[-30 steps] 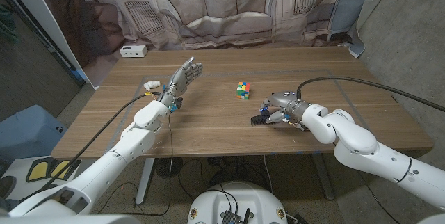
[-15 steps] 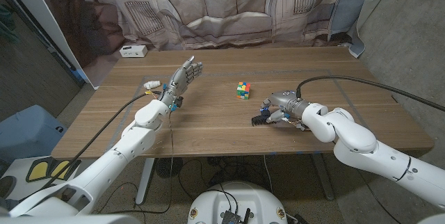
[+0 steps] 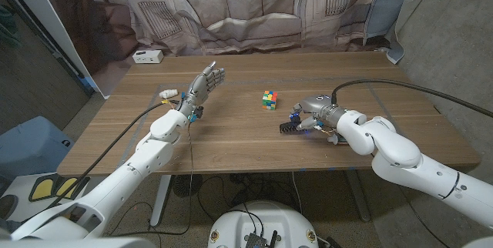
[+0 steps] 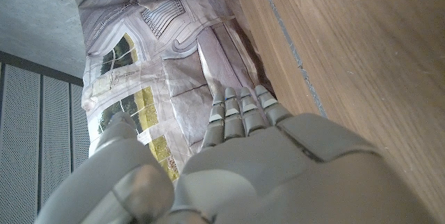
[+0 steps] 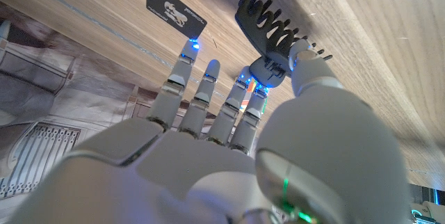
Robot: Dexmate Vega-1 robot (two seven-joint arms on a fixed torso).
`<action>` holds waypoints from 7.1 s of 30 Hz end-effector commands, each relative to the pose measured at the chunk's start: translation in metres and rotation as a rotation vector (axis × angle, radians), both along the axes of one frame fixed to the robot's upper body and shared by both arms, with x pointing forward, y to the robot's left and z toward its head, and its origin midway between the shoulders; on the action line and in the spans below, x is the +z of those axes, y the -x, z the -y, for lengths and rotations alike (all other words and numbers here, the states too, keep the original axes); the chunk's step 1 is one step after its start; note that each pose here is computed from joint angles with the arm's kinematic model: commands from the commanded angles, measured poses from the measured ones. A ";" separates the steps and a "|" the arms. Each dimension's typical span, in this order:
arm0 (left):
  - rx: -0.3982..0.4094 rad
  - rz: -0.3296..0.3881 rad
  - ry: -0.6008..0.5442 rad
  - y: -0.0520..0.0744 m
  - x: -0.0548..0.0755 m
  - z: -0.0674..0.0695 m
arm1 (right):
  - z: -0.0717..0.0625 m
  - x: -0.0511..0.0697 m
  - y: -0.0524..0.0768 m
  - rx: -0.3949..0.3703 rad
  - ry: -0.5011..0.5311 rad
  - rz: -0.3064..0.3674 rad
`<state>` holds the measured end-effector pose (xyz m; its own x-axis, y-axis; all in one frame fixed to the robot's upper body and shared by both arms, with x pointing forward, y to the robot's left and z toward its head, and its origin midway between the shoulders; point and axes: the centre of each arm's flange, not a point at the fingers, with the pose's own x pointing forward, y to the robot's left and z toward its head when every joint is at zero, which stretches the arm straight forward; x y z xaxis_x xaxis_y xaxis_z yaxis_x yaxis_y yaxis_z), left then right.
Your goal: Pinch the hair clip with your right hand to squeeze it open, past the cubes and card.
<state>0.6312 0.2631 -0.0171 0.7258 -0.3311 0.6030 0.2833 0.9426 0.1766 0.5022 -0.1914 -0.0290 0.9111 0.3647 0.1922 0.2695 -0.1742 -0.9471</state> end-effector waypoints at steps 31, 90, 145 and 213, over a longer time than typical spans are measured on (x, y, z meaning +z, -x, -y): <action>0.010 -0.017 -0.002 -0.002 0.000 0.004 | 0.010 0.012 0.001 0.057 -0.053 0.134; 0.014 -0.038 0.009 -0.009 -0.006 0.003 | 0.012 0.019 -0.001 0.130 -0.120 0.186; -0.005 -0.046 -0.007 -0.016 -0.003 0.010 | 0.019 0.018 0.003 0.077 -0.134 0.195; -0.021 -0.064 -0.005 -0.029 -0.002 0.013 | 0.026 0.017 0.006 0.006 -0.132 0.186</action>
